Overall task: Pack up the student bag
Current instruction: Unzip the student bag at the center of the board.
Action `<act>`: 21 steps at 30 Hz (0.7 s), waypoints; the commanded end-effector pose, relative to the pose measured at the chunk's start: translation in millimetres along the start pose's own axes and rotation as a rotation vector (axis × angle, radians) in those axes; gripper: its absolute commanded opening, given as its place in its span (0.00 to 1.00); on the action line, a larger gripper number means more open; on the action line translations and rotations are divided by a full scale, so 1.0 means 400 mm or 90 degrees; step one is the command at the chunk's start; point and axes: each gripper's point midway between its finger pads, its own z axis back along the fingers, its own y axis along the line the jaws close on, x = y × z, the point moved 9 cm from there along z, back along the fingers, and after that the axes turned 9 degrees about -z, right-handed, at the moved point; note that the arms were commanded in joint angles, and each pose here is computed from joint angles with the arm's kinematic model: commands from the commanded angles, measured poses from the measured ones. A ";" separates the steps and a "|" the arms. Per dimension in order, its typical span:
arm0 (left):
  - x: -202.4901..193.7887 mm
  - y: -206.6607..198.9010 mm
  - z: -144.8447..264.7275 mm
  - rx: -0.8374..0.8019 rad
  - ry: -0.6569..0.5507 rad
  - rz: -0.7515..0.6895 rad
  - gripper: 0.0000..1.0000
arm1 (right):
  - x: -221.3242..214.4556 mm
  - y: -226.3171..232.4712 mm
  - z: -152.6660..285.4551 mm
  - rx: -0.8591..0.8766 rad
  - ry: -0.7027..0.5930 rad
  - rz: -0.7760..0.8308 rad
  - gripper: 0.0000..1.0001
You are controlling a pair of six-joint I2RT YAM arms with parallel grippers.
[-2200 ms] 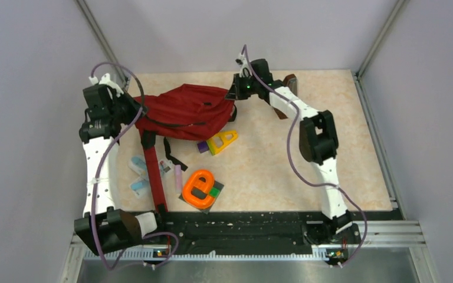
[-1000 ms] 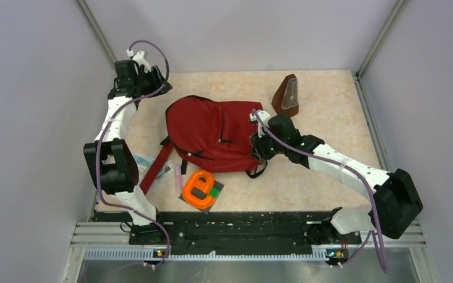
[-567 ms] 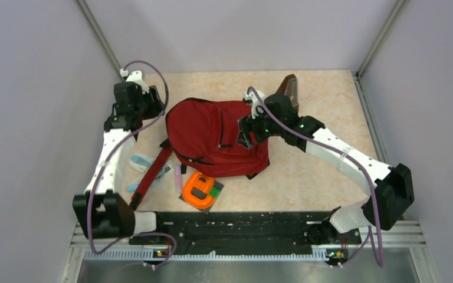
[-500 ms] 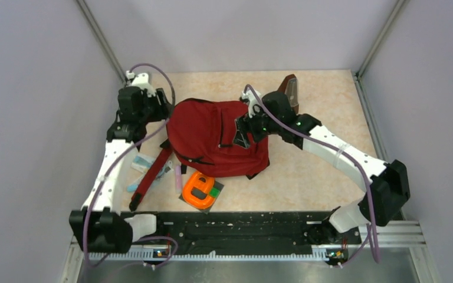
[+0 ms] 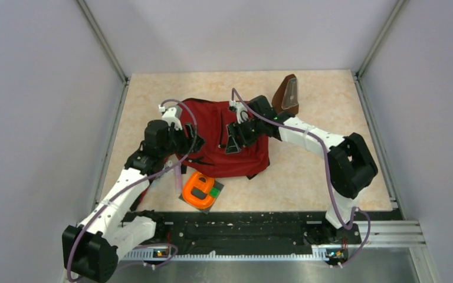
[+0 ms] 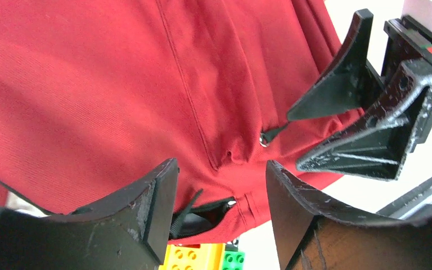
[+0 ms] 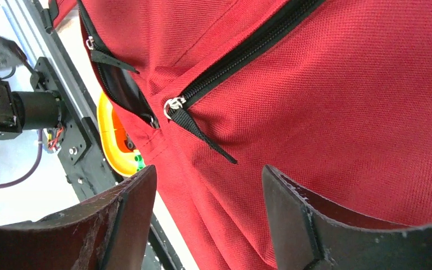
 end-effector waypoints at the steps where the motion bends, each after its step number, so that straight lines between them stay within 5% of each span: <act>1: 0.008 -0.041 0.015 -0.053 -0.051 0.018 0.63 | 0.046 0.018 -0.005 0.048 -0.036 0.043 0.65; 7: -0.023 -0.034 0.005 -0.037 -0.035 0.029 0.63 | 0.048 0.012 -0.020 0.060 -0.029 0.046 0.48; 14: -0.014 -0.040 0.003 -0.015 -0.037 0.012 0.63 | 0.056 0.018 -0.012 0.059 -0.042 0.056 0.00; 21: -0.023 -0.065 -0.049 -0.030 0.020 -0.036 0.64 | 0.094 0.057 0.039 0.047 -0.107 0.067 0.00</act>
